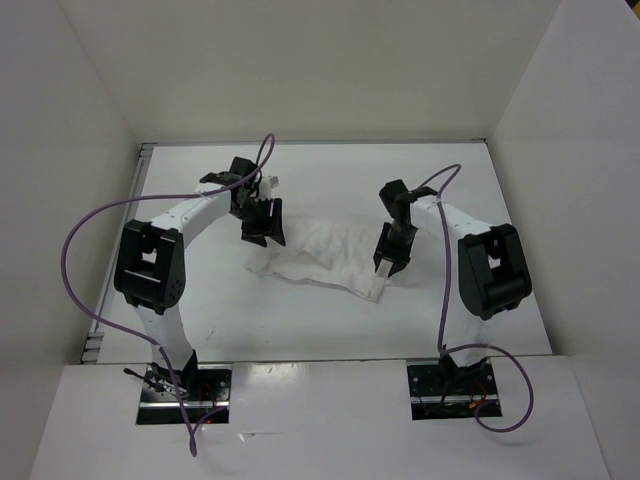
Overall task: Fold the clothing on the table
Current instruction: Fold the skirt
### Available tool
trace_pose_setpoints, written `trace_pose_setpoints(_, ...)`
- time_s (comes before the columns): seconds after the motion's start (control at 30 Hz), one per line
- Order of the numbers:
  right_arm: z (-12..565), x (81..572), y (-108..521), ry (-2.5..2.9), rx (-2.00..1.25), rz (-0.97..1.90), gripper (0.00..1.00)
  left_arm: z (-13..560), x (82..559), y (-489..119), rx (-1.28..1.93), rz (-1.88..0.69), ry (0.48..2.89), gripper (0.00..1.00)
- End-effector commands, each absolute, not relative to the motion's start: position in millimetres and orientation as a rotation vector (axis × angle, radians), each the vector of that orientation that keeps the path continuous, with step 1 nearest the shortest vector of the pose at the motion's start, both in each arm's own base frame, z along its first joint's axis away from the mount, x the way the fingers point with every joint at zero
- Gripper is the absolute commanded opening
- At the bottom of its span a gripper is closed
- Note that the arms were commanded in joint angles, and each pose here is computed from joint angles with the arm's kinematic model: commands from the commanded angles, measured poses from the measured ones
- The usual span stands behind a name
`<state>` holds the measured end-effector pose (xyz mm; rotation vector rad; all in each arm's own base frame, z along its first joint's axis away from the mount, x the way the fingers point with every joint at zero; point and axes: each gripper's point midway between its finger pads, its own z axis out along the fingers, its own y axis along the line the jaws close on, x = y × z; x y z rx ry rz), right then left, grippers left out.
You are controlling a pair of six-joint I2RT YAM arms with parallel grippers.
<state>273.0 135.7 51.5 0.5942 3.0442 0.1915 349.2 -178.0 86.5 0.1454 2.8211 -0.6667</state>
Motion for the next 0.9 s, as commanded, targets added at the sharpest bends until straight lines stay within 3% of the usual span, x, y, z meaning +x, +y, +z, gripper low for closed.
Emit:
trace_pose_setpoints(0.0, 58.0, 267.7, 155.7, 3.038, 0.578, 0.273, 0.43, 105.7, 350.0, -181.2, 0.171, -0.716, 2.762, 0.65)
trace_pose_setpoints(0.47, 19.5, 235.9, 181.1, 3.177, 0.528, 0.163, 0.42, 95.9, 344.2, -175.2, 0.176, -0.705, 2.796, 0.64)
trace_pose_setpoints(0.87, 23.9, 224.9, 163.1, 3.133, 0.560, -0.035, 0.42, 92.8, 341.4, -174.4, 0.173, -0.704, 2.807, 0.64)
